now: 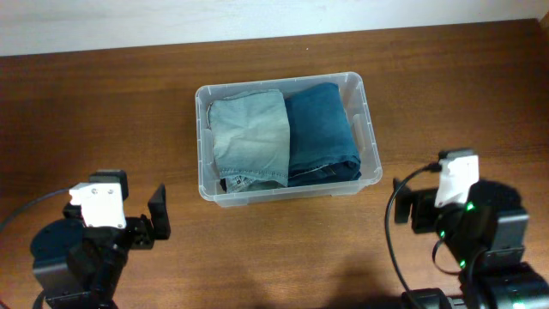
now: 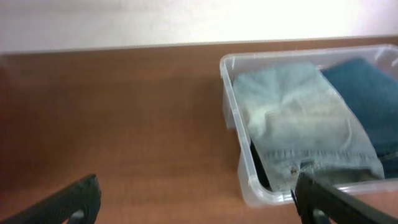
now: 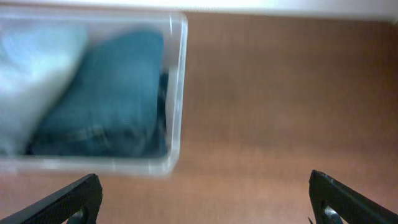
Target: Pack container
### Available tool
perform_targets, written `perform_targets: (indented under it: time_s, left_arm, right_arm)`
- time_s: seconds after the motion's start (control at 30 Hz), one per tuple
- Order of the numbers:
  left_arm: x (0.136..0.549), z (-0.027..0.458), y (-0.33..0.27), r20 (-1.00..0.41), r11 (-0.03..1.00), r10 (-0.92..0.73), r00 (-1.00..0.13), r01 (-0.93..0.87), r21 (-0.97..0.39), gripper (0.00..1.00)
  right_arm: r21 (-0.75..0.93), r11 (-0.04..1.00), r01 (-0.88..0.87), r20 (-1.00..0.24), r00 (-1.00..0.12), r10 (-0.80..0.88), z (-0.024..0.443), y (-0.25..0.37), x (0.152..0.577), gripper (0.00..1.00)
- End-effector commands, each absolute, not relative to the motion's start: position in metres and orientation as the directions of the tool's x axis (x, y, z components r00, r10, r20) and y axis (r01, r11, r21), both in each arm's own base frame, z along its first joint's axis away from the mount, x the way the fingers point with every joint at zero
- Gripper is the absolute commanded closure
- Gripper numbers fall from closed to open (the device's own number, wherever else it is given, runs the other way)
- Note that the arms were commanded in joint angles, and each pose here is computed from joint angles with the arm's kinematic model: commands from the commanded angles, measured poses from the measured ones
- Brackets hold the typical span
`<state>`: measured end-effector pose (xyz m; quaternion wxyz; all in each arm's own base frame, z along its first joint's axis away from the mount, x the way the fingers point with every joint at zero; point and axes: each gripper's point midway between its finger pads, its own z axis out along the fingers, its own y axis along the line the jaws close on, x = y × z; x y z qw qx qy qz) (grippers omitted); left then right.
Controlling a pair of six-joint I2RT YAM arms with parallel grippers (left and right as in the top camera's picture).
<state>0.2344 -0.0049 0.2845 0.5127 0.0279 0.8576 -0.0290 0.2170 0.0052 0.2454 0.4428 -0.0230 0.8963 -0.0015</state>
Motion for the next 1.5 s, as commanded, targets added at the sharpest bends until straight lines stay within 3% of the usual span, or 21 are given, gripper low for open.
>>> perform_targets:
  time_s: [0.0, 0.23, 0.47, 0.6, 0.73, 0.83, 0.9, 1.2, 1.47]
  left_arm:
    - [0.228, 0.272, -0.007, -0.857, 0.996, 0.010, -0.516, 0.082, -0.037, 0.01]
    - [0.218, 0.256, -0.008, -0.813, 0.996, 0.003, -0.582, 0.078, -0.052, 0.01]
    - [0.213, 0.250, -0.008, -0.795, 0.995, 0.001, -0.607, 0.077, -0.058, 0.01]
    - [0.213, 0.250, -0.008, -0.795, 0.995, 0.001, -0.607, 0.077, -0.058, 0.01]
    - [0.213, 0.250, -0.008, -0.795, 0.995, 0.001, -0.607, 0.077, -0.058, 0.01]
    - [0.213, 0.250, -0.008, -0.795, 0.995, 0.001, -0.607, 0.077, -0.058, 0.01]
    - [0.213, 0.250, -0.008, -0.795, 0.995, 0.001, -0.607, 0.077, -0.058, 0.01]
    - [0.213, 0.250, -0.008, -0.795, 0.995, 0.001, -0.607, 0.077, -0.058, 0.01]
    - [0.213, 0.250, -0.008, -0.795, 0.995, 0.001, -0.607, 0.077, -0.058, 0.01]
  right_arm:
    - [-0.022, 0.999, -0.036, -0.750, -0.661, -0.040, 0.218, 0.005, 0.207, 0.01]
    - [-0.021, 0.999, -0.038, -0.653, -0.756, -0.043, 0.175, 0.004, 0.196, 0.01]
    - [-0.015, 0.999, -0.043, -0.646, -0.762, -0.043, 0.170, 0.006, 0.195, 0.01]
    - [-0.007, 0.998, -0.054, -0.753, -0.657, -0.041, 0.187, 0.008, 0.198, 0.02]
    - [-0.022, 0.999, -0.033, -0.896, -0.442, -0.035, 0.207, 0.003, 0.200, 0.01]
    - [-0.128, 0.988, -0.091, -0.964, -0.223, -0.145, 0.216, 0.009, 0.203, 0.01]
    - [-0.168, 0.982, -0.082, -0.974, -0.138, -0.178, 0.217, 0.009, 0.208, 0.01]
    - [-0.244, 0.968, -0.061, -0.966, -0.069, -0.248, 0.158, 0.005, 0.245, 0.01]
    - [-0.231, 0.971, -0.062, -0.971, -0.055, -0.235, 0.158, 0.006, 0.246, 0.01]
